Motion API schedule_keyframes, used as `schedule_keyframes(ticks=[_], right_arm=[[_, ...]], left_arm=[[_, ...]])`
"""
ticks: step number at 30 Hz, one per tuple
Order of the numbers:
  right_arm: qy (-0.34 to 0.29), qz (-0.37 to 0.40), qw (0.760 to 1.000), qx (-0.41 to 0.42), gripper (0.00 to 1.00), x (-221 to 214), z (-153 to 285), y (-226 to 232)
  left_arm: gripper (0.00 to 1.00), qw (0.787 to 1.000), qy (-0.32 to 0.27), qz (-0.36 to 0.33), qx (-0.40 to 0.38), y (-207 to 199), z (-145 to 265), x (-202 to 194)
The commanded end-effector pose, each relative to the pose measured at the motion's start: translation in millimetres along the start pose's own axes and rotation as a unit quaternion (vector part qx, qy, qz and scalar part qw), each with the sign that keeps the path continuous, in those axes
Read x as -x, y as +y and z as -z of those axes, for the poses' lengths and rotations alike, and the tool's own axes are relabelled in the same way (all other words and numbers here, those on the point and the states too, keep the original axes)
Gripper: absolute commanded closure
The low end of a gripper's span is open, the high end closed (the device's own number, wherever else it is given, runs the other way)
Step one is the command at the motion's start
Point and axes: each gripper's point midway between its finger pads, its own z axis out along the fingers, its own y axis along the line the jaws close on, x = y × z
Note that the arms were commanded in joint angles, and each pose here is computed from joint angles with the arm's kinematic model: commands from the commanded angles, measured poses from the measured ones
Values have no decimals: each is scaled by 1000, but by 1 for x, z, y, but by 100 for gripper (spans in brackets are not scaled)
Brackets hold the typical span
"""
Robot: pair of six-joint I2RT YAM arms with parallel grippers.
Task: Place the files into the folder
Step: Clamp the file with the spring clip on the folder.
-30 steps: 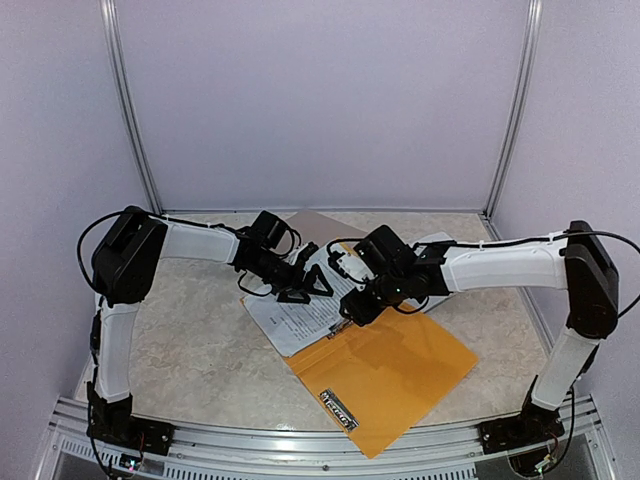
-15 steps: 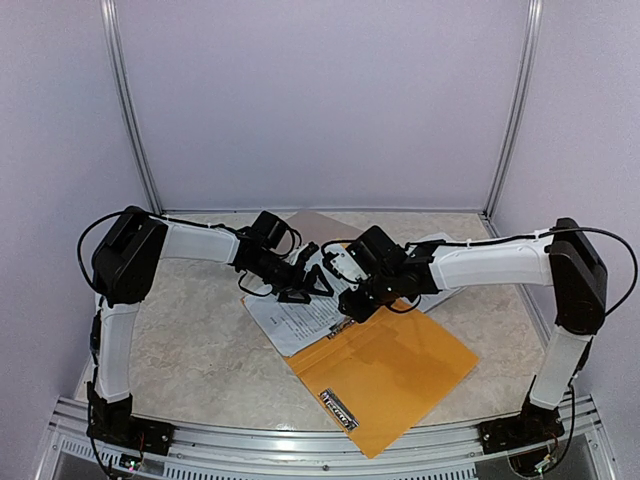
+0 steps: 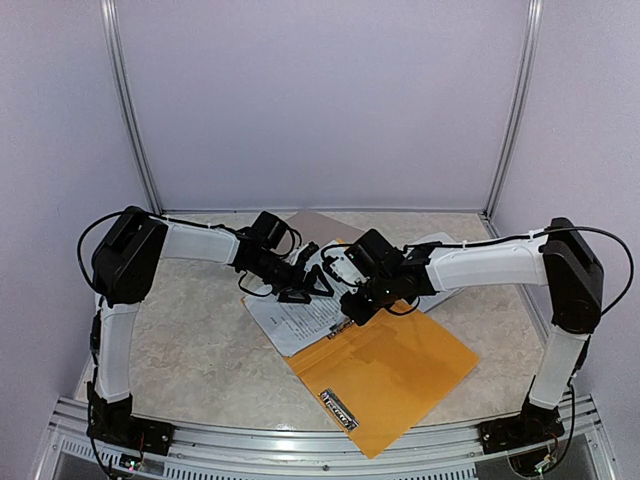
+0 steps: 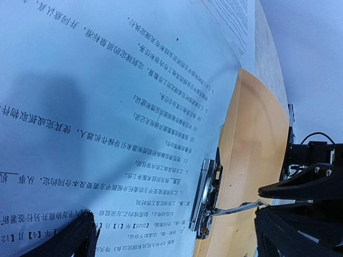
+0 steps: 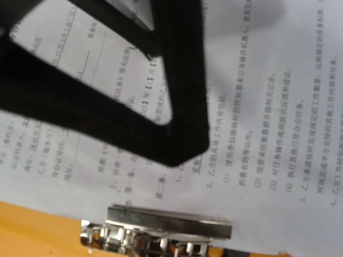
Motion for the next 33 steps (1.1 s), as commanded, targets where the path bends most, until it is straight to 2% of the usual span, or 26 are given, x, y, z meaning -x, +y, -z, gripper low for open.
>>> schedule_keyframes(ticks=[1, 8, 16, 29, 33], right_arm=[[2, -9, 1000, -11, 86, 4, -1, -5], [8, -16, 1000, -21, 100, 0, -3, -8], [17, -38, 999, -28, 100, -14, -6, -13], [6, -71, 997, 3, 100, -24, -11, -11], [3, -76, 997, 13, 100, -26, -13, -11]], left_arm=[[1, 995, 76, 61, 35, 26, -22, -56], [1, 995, 76, 60, 35, 26, -22, -56], [1, 996, 69, 49, 28, 20, -19, -53], [1, 1000, 12, -3, -5, -17, 3, -32], [1, 999, -21, -30, -16, -32, 19, -31]])
